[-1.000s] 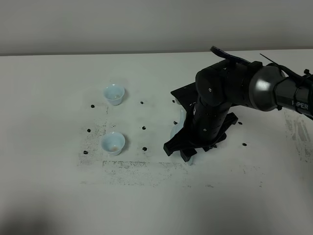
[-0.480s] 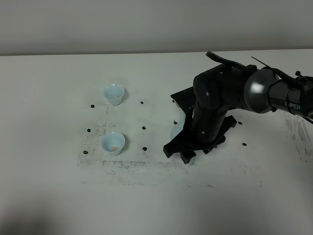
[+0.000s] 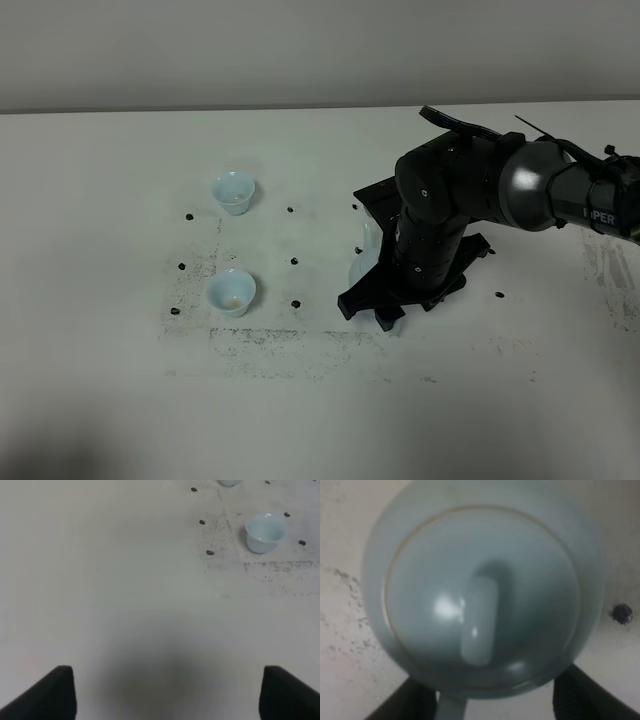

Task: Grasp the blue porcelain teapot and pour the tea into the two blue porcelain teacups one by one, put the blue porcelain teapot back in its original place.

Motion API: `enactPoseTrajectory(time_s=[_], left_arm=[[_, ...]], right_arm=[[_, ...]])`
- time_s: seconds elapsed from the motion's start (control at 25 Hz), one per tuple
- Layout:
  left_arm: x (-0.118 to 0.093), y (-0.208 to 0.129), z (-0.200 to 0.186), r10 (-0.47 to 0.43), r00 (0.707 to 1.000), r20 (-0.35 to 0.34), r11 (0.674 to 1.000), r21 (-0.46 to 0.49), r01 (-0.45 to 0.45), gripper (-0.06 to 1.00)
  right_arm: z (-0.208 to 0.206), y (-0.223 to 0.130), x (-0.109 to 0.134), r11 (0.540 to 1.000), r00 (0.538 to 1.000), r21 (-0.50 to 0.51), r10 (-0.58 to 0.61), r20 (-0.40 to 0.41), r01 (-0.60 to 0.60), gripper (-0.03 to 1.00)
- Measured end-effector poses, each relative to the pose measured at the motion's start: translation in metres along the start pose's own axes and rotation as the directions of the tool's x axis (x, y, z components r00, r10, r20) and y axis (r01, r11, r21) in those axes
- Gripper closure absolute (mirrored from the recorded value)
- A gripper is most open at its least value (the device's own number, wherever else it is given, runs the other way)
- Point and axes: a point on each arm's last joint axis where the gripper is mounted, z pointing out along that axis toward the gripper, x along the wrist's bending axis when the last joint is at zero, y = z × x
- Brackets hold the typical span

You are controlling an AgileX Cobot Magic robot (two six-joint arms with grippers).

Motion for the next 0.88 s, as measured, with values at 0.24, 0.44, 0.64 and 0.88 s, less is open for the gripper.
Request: enactPoseTrajectory(time_s=[0.24, 0.44, 0.64, 0.88], left_arm=[[0.0, 0.0, 0.0, 0.0, 1.0, 0.0, 1.0, 0.0, 0.0, 0.19], [0.0, 0.0, 0.0, 0.001, 1.0, 0.0, 1.0, 0.0, -0.001, 0.19], [0.0, 0.0, 0.0, 0.001, 1.0, 0.0, 1.0, 0.0, -0.001, 0.19], [0.0, 0.0, 0.0, 0.001, 1.0, 0.0, 1.0, 0.0, -0.001, 0.19]], right_arm=[[0.0, -0.0003, 0.0, 1.0, 1.0, 0.003, 0.006, 0.0, -0.006, 0.44], [0.0, -0.0002, -0.0005, 1.0, 1.0, 0.002, 0.029, 0.006, -0.029, 0.44], [0.0, -0.0002, -0.0009, 0.999, 0.999, 0.001, 0.041, 0.01, -0.041, 0.44], [0.0, 0.0005, -0.0009, 0.999, 0.999, -0.006, 0.052, 0.009, -0.052, 0.44]])
